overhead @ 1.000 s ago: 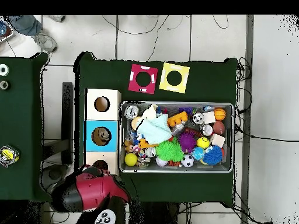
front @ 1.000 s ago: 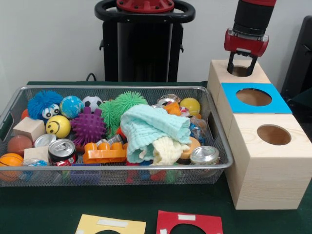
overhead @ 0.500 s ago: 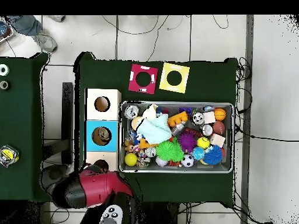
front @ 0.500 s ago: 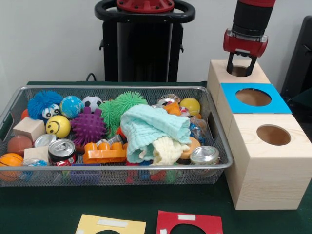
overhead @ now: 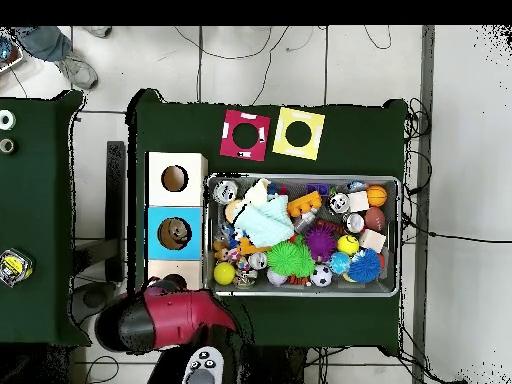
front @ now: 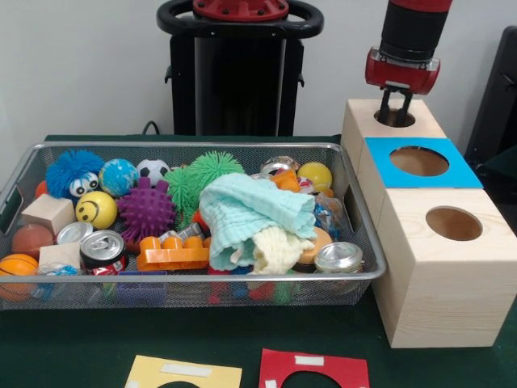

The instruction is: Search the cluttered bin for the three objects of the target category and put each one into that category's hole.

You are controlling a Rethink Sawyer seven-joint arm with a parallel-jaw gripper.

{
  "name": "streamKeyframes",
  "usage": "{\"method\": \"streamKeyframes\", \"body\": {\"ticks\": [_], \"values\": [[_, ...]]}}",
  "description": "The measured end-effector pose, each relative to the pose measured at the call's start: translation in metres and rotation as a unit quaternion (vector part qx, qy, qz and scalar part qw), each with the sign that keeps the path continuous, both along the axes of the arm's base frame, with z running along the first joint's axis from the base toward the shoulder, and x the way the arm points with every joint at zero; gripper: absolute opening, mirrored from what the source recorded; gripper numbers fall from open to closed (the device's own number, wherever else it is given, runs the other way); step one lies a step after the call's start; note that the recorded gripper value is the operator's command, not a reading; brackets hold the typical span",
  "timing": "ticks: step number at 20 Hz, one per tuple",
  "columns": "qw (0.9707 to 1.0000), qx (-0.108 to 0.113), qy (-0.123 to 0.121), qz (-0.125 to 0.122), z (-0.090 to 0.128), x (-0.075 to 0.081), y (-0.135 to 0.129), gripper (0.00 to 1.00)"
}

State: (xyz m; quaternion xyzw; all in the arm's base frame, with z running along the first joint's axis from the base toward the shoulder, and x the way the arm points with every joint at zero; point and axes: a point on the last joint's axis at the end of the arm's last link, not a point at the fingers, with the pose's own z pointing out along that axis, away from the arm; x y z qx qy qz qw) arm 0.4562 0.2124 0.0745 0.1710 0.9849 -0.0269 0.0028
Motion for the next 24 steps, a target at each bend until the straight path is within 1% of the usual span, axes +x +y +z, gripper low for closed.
{"method": "streamKeyframes", "body": {"ticks": [2, 7, 14, 16, 21, 23, 24], "values": [[1.0, -0.005, -0.004, -0.004, 0.003, 0.003, -0.007, 0.0], [0.9999, -0.008, -0.005, -0.001, 0.006, 0.002, -0.005, 0.0], [1.0, -0.01, -0.001, -0.001, 0.008, 0.003, -0.005, 0.0], [0.9999, -0.01, 0.003, -0.003, 0.012, 0.004, -0.006, 0.0], [0.9992, -0.011, 0.027, -0.026, 0.034, 0.012, -0.024, 0.0], [0.9982, -0.011, 0.042, -0.04, 0.047, 0.016, -0.035, 0.0], [0.9972, -0.011, 0.053, -0.051, 0.055, 0.019, -0.044, 0.0]]}}
